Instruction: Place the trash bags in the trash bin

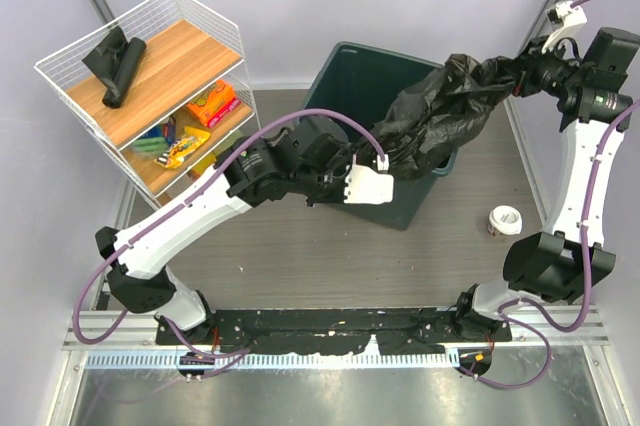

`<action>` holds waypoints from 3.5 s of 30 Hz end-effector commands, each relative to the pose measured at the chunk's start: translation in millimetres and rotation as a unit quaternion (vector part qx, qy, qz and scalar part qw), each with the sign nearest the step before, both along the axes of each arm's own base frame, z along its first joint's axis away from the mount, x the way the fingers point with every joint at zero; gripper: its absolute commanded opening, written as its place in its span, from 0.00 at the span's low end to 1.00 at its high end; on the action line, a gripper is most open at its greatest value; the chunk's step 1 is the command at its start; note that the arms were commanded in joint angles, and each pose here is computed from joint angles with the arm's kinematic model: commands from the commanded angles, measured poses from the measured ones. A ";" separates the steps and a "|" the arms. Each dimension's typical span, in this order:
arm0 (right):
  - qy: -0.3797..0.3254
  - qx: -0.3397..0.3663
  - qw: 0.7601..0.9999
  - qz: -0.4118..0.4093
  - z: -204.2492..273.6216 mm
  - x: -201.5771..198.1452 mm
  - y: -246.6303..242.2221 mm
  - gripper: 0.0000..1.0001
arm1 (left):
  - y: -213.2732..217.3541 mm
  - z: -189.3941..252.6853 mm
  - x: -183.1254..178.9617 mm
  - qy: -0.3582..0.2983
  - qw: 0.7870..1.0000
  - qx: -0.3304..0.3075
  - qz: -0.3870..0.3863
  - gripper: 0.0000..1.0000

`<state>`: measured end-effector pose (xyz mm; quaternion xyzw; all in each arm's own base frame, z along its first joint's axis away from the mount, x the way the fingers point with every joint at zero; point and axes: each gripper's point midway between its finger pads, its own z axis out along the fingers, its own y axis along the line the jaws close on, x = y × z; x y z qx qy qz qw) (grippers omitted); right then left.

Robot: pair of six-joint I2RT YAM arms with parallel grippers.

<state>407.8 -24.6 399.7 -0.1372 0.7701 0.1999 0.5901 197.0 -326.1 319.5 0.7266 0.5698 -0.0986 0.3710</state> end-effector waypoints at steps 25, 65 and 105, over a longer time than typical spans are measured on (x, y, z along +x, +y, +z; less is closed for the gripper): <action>-0.067 -0.123 0.985 -0.102 7.5 27.0 -57.4 0.41 | 2.1 29.9 -42.7 0.046 0.997 -0.044 -0.054 0.02; -0.026 -0.037 0.999 -0.017 37.6 -68.5 17.1 0.70 | -38.2 45.5 -26.8 -0.003 0.997 -0.075 -0.017 0.00; 0.104 -0.184 0.971 -0.111 -103.1 -74.3 -47.6 0.01 | -5.1 -38.2 -18.7 -0.009 0.999 0.029 0.026 0.00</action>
